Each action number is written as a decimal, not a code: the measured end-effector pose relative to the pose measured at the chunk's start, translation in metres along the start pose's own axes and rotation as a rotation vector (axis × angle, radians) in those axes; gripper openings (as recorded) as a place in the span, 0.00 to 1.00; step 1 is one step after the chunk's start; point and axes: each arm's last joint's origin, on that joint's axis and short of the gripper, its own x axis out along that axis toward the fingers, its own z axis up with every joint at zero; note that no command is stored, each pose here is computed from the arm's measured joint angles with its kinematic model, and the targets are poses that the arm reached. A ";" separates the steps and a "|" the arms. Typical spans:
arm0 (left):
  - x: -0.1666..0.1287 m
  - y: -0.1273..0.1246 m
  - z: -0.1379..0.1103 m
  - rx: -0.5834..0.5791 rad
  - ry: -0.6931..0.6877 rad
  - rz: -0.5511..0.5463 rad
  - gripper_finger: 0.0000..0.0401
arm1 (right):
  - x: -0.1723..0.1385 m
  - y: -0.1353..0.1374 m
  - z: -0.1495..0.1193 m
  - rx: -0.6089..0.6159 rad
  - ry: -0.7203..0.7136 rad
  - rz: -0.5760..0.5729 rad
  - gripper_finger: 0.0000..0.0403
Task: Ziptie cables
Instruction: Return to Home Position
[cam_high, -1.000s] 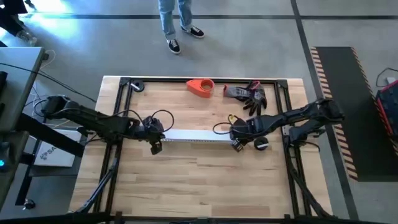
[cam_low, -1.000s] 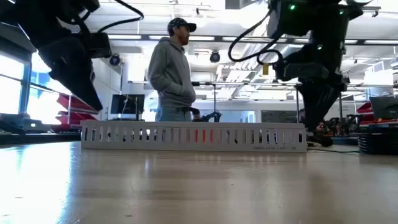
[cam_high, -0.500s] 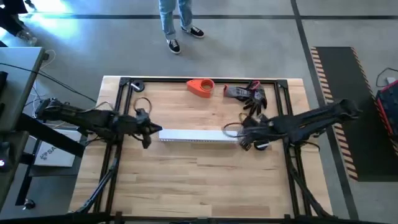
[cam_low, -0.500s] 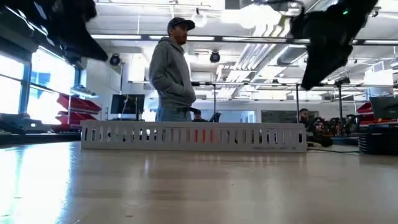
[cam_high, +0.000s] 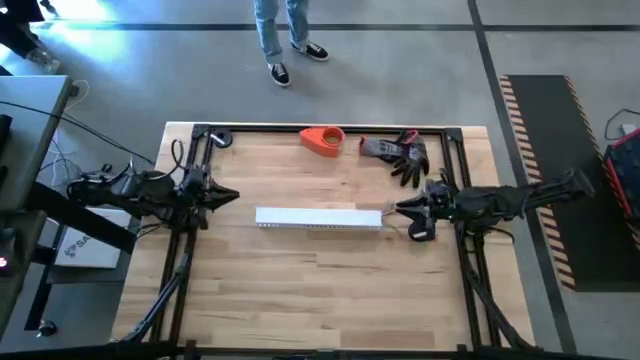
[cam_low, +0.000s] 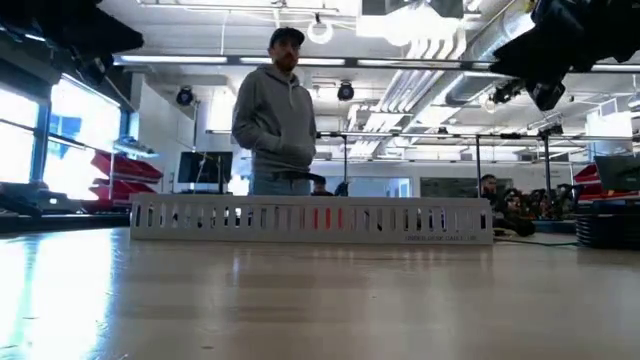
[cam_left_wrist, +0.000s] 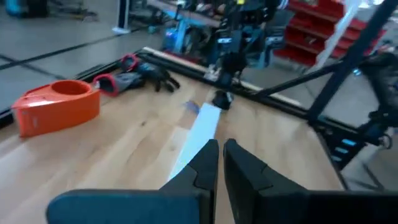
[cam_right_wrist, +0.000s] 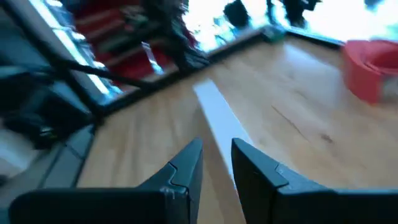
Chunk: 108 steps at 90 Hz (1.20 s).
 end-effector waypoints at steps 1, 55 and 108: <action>-0.001 0.001 -0.001 -0.001 -0.004 -0.001 0.02 | 0.000 0.000 -0.001 -0.004 -0.005 0.009 0.18; -0.002 0.007 -0.018 -0.019 -0.050 -0.037 0.02 | -0.016 -0.026 -0.060 0.327 0.516 -0.108 0.18; -0.002 0.007 -0.018 0.060 -0.058 -0.034 0.02 | -0.018 -0.027 -0.062 0.320 0.543 -0.129 0.18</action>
